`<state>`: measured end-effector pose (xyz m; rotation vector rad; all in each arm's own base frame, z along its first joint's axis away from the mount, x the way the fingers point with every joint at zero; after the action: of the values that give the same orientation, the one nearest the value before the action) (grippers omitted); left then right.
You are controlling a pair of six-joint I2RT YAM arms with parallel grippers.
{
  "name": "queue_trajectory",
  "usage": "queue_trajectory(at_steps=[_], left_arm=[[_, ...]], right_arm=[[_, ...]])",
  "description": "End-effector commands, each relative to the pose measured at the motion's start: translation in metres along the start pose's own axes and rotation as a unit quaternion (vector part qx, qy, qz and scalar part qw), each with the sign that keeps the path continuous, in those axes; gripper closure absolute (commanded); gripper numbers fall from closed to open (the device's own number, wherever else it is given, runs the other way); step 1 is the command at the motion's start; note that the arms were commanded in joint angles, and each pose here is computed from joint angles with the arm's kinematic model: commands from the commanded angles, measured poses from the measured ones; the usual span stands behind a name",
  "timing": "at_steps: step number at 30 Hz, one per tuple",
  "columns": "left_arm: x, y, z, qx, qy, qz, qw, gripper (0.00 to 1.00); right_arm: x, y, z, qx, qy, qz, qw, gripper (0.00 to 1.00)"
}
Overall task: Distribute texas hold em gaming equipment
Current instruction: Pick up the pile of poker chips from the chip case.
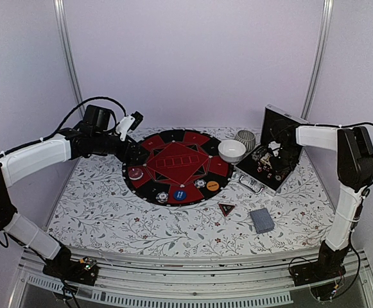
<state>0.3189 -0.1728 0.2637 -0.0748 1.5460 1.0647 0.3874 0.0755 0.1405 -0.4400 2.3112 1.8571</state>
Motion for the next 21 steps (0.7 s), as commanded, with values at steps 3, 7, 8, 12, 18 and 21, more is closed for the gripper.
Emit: queue_trajectory(at_steps=[3, 7, 8, 12, 18, 21], left_arm=[[0.001, 0.0, 0.003, 0.005, 0.005, -0.004, 1.0, 0.14], [0.001, -0.001, 0.003, 0.006, 0.005, -0.002, 1.0, 0.14], [0.001, -0.001, 0.003, 0.006, 0.005, -0.003, 1.0, 0.14], [0.001, 0.0, 0.003, 0.007, 0.005, -0.003, 1.0, 0.14], [0.001, 0.0, 0.002, 0.012, 0.006, -0.005, 1.0, 0.14], [0.001, 0.0, 0.002, 0.013, 0.006, -0.005, 1.0, 0.14]], right_arm=[[-0.001, -0.005, 0.008, -0.014, 0.004, -0.01, 1.0, 0.62], [0.006, -0.011, 0.005, -0.005, 0.004, 0.013, 1.0, 0.63], [0.008, -0.011, 0.005, -0.01, 0.001, 0.017, 1.0, 0.63], [0.016, -0.015, 0.006, -0.02, -0.001, 0.039, 0.999, 0.63], [0.015, -0.012, 0.009, -0.04, 0.002, 0.032, 0.999, 0.62], [0.009, -0.005, 0.014, -0.08, 0.01, 0.016, 0.997, 0.62]])
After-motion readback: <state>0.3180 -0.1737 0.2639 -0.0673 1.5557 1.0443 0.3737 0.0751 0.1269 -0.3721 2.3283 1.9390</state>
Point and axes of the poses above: each gripper's point midway between its finger pads, its own y axis back along the fingers, its own z axis along the line the jaws close on, x = y × z, the point moved 9 cm from there along y, back along the fingers, and after that the axes turned 10 degrees about -y, right-handed, at the moved point
